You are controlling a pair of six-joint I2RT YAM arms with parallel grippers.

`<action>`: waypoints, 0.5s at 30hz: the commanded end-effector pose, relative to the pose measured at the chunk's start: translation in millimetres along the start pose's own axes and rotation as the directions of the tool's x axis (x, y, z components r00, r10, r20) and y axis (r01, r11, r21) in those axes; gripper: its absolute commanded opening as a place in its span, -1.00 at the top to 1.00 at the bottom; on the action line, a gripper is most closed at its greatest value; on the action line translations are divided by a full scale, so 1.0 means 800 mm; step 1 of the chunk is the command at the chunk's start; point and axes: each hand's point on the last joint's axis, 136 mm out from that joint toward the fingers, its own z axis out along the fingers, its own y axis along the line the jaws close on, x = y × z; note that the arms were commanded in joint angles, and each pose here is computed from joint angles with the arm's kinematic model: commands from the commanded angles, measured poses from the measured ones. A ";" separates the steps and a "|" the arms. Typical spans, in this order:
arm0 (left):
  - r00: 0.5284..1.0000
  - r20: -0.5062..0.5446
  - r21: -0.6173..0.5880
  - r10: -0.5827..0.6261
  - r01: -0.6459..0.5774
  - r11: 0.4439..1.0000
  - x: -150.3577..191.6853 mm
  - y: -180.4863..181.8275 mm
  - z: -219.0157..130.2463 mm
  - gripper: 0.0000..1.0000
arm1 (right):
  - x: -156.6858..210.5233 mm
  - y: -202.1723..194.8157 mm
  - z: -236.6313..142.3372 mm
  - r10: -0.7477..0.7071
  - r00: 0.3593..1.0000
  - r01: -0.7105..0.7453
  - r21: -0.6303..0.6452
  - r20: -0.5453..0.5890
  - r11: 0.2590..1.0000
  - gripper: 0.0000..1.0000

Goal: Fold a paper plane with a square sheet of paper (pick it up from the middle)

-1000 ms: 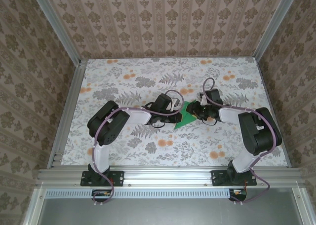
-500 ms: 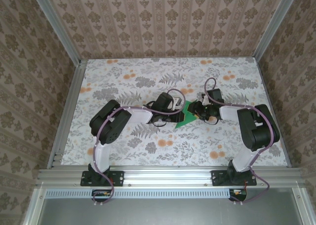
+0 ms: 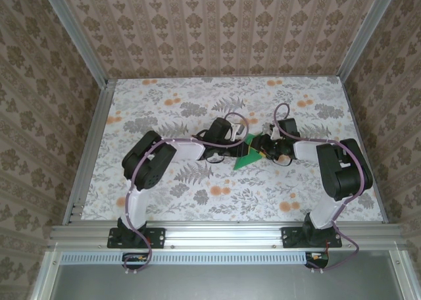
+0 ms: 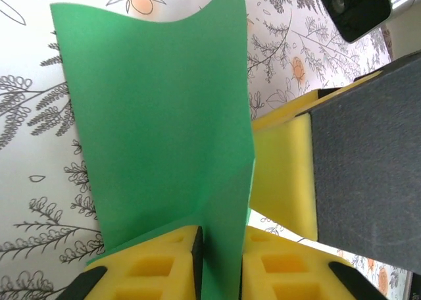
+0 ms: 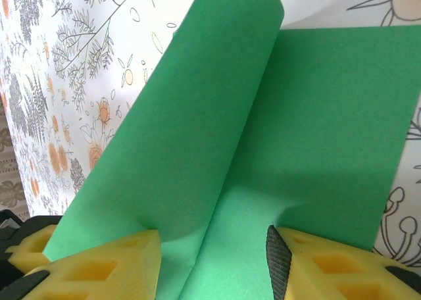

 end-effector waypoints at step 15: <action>0.998 -0.029 0.073 -0.050 0.052 0.996 -0.001 0.004 0.008 0.75 | 0.003 0.010 -0.005 -0.068 0.997 0.070 -0.092 0.021 0.993 0.06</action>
